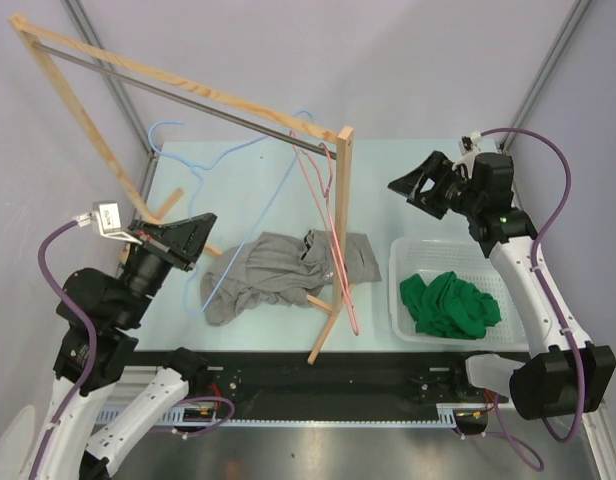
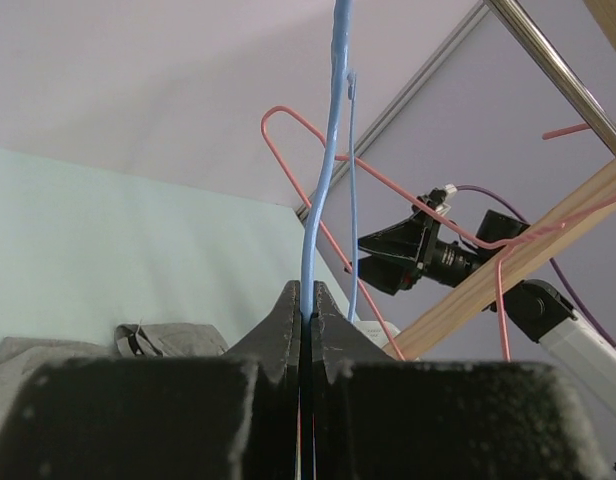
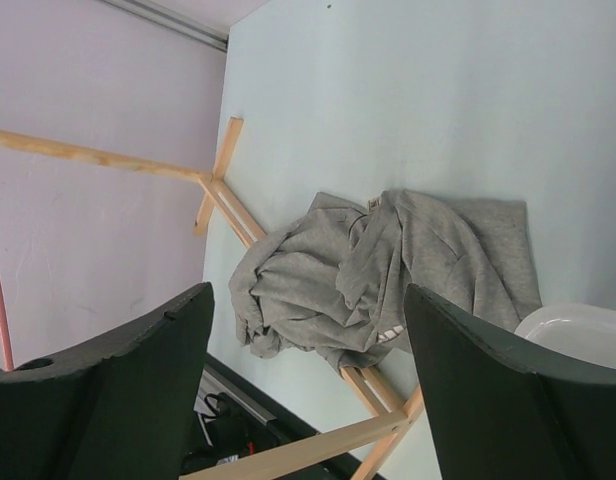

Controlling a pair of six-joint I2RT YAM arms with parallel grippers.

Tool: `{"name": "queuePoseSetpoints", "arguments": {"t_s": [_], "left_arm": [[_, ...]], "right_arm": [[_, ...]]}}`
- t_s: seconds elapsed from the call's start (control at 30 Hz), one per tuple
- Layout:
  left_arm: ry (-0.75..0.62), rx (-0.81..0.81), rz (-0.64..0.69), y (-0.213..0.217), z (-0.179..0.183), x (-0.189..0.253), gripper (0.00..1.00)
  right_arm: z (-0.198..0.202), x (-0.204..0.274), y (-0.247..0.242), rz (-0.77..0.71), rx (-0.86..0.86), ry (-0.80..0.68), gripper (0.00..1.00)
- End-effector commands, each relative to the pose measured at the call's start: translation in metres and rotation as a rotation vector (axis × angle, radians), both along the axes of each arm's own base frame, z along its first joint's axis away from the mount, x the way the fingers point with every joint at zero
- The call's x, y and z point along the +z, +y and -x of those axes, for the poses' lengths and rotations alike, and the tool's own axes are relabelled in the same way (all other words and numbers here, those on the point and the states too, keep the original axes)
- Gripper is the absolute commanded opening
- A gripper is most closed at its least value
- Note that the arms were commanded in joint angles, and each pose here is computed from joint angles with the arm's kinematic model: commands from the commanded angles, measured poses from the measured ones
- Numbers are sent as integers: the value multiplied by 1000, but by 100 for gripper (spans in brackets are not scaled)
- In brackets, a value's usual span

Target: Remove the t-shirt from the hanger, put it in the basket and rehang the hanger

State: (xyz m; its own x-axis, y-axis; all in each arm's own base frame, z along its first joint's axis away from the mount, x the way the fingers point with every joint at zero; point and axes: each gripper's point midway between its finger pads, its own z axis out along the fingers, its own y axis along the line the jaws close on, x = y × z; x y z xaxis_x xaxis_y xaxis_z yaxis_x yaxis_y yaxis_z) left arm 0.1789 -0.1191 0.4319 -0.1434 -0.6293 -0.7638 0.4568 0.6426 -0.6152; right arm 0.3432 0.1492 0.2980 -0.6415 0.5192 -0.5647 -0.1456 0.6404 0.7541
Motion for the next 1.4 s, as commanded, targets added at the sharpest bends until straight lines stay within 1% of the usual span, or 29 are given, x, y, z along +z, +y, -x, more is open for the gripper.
{"name": "queuePoseSetpoints", "arguments": {"t_s": [0.0,0.2,0.5,1.03,1.3,1.37], "left_arm": [[-104,-42,61,-4,9,40,0],[-121,-36,63,-5,5,45,0],[-87,-38,34,-14,-12,36,0],[-72,-34,1,-22,-29,27,0],[3,-22,-65,-25,-40,9,0],[-1,-10,-90,-23,-40,7,0]], "right_arm": [[6,12,-4,1,-3,-40,82],[7,13,-4,1,-3,-41,82],[7,14,-5,-2,-5,-42,82],[5,6,-5,2,-9,-23,82],[5,-11,3,41,15,7,82],[5,-16,7,62,30,10,82]]}}
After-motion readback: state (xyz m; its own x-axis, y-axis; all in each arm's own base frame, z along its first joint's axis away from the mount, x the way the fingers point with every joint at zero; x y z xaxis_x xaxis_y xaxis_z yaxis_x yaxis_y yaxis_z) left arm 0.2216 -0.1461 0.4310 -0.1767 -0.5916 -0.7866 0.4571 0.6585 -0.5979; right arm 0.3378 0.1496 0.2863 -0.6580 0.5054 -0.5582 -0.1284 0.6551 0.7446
